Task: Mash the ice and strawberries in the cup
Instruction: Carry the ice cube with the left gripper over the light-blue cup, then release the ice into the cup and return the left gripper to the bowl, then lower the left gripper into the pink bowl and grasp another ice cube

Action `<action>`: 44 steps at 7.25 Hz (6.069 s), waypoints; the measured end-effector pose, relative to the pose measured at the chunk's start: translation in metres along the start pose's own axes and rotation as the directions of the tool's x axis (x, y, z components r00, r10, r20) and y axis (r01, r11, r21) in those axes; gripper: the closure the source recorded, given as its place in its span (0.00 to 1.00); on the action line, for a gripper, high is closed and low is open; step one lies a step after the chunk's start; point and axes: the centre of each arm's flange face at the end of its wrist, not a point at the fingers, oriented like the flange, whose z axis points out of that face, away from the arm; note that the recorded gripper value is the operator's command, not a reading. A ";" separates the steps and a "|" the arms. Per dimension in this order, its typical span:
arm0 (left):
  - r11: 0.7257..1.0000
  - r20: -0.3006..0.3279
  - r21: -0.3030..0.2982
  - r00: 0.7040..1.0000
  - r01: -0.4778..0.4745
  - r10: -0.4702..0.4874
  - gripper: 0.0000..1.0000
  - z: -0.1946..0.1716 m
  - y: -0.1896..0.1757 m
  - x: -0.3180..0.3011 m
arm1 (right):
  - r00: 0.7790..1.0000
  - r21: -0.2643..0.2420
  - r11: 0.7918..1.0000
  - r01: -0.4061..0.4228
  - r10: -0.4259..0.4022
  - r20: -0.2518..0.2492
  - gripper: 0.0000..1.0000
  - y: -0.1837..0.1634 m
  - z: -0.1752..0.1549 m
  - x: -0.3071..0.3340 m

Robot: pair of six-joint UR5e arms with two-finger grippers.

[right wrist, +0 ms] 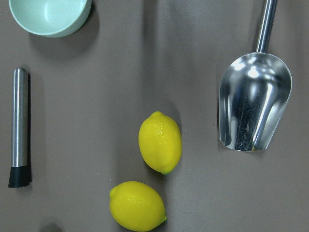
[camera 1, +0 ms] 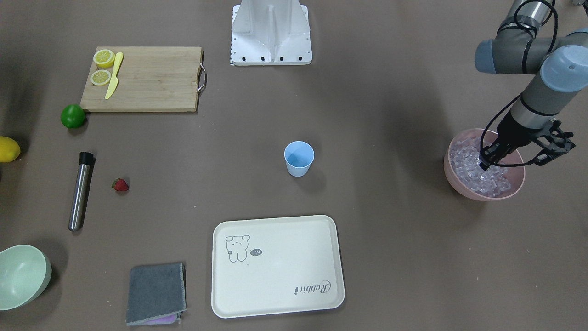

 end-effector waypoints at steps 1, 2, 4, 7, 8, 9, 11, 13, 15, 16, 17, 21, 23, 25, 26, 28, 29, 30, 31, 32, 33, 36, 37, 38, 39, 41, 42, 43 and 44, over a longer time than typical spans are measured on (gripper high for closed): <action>1.000 -0.014 0.017 1.000 0.005 -0.005 1.00 -0.013 -0.004 -0.002 | 1.000 0.001 1.000 0.001 -0.001 0.000 0.00 0.000 -0.001 -0.001; 0.999 -0.028 0.040 0.999 0.018 -0.017 1.00 -0.030 -0.010 -0.009 | 1.000 0.004 1.000 0.003 -0.003 0.000 0.00 -0.001 -0.002 -0.002; 0.995 -0.067 0.089 0.997 0.034 -0.028 1.00 -0.064 -0.020 -0.013 | 1.000 0.008 1.000 0.009 -0.009 -0.002 0.00 -0.004 -0.004 -0.004; 0.991 -0.189 0.121 0.982 0.049 -0.026 1.00 -0.105 -0.023 0.057 | 1.000 0.018 1.000 0.022 -0.021 -0.007 0.00 -0.011 -0.009 -0.009; 0.992 -0.247 0.097 0.968 0.075 -0.049 1.00 -0.113 -0.009 0.104 | 1.000 0.021 0.999 0.025 -0.025 -0.009 0.00 -0.013 -0.010 -0.010; 0.994 -0.296 0.072 0.953 0.089 -0.064 1.00 -0.117 0.014 0.154 | 1.000 0.022 0.999 0.026 -0.026 -0.011 0.00 -0.014 -0.010 -0.011; 0.995 -0.351 0.062 0.935 0.076 -0.049 1.00 -0.106 0.079 0.239 | 1.000 0.020 1.000 0.024 -0.023 -0.014 0.00 -0.013 -0.009 -0.009; 0.995 -0.364 0.081 0.931 0.056 -0.023 1.00 -0.082 0.140 0.286 | 1.000 0.017 1.000 0.020 -0.020 -0.014 0.00 -0.012 -0.008 -0.007; 0.994 -0.377 0.095 0.926 0.058 -0.018 1.00 -0.065 0.184 0.328 | 1.000 0.013 1.000 0.015 -0.015 -0.014 0.00 -0.011 -0.006 -0.005; 0.994 -0.377 0.100 0.926 0.052 -0.011 1.00 -0.057 0.201 0.341 | 1.000 0.012 1.000 0.014 -0.013 -0.014 0.00 -0.010 -0.005 -0.004; 0.994 -0.371 0.103 0.929 0.044 -0.003 1.00 -0.049 0.215 0.348 | 1.000 0.011 1.000 0.013 -0.013 -0.015 0.00 -0.010 -0.005 -0.004; 0.995 -0.354 0.098 0.935 0.026 0.011 1.00 -0.034 0.233 0.354 | 1.000 0.008 1.000 0.009 -0.009 -0.014 0.00 -0.008 -0.004 -0.002; 0.995 -0.358 0.097 0.934 0.026 0.011 0.04 -0.036 0.234 0.355 | 1.000 0.008 1.000 0.008 -0.008 -0.014 0.00 -0.007 -0.003 -0.002; 0.995 -0.361 0.097 0.932 0.026 0.011 0.03 -0.037 0.234 0.357 | 1.000 0.007 1.000 0.008 -0.008 -0.014 0.00 -0.007 -0.003 -0.002; 0.995 -0.362 0.097 0.932 0.026 0.011 0.03 -0.038 0.234 0.357 | 1.000 0.007 1.000 0.007 -0.007 -0.014 0.00 -0.007 -0.003 -0.002; 0.994 -0.361 0.103 0.933 0.033 0.007 0.03 -0.045 0.227 0.356 | 1.000 0.008 1.000 0.009 -0.008 -0.014 0.00 -0.008 -0.004 -0.002; 0.993 -0.315 0.117 0.949 0.033 0.005 0.03 -0.057 0.209 0.349 | 1.000 0.008 1.000 0.009 -0.008 -0.014 0.00 -0.008 -0.004 -0.002; 0.991 -0.242 0.130 0.969 -0.006 0.038 0.03 -0.077 0.183 0.336 | 1.000 0.007 1.000 0.007 -0.007 -0.014 0.00 -0.007 -0.003 -0.002; 0.987 -0.181 0.141 0.978 -0.079 0.104 0.03 -0.092 0.155 0.311 | 1.000 0.005 1.000 0.004 -0.004 -0.013 0.00 -0.007 -0.003 -0.001; 0.977 -0.120 0.146 0.978 -0.153 0.171 0.03 -0.094 0.128 0.276 | 1.000 0.005 1.000 0.002 -0.002 -0.010 0.00 -0.007 -0.002 -0.001; 0.967 -0.076 0.140 0.972 -0.212 0.224 0.03 -0.092 0.104 0.241 | 1.000 0.004 1.000 -0.004 0.004 -0.006 0.00 -0.007 -0.002 -0.001; 0.944 -0.032 0.104 0.948 -0.312 0.317 0.03 -0.089 0.053 0.156 | 1.000 0.004 1.000 -0.013 0.013 -0.003 0.00 -0.010 -0.002 -0.002; 0.935 -0.026 0.106 0.939 -0.339 0.344 0.03 -0.083 0.044 0.121 | 1.000 0.005 1.000 -0.011 0.011 -0.003 0.00 -0.011 -0.002 -0.003; 0.923 -0.024 0.114 0.928 -0.367 0.372 0.03 -0.075 0.038 0.085 | 1.000 0.006 1.000 -0.010 0.010 -0.003 0.00 -0.012 -0.002 -0.004; 0.913 -0.021 0.111 0.917 -0.393 0.398 0.03 -0.068 0.032 0.058 | 1.000 0.006 1.000 -0.008 0.008 -0.003 0.00 -0.012 -0.003 -0.005; 0.895 0.005 0.088 0.899 -0.437 0.439 0.04 -0.055 0.017 0.026 | 1.000 0.005 1.000 -0.004 0.004 -0.003 0.00 -0.013 -0.002 -0.006; 0.901 0.017 0.077 0.904 -0.426 0.426 0.05 -0.046 0.011 0.019 | 1.000 0.005 1.000 -0.002 0.002 -0.003 0.00 -0.013 -0.002 -0.007; 0.912 0.029 0.064 0.914 -0.405 0.404 0.11 -0.035 0.007 0.015 | 1.000 0.005 1.000 -0.001 0.001 -0.003 0.00 -0.014 -0.002 -0.007; 0.919 0.035 0.054 0.921 -0.390 0.388 0.12 -0.027 0.006 0.012 | 1.000 0.005 1.000 0.001 -0.001 -0.003 0.00 -0.014 -0.002 -0.008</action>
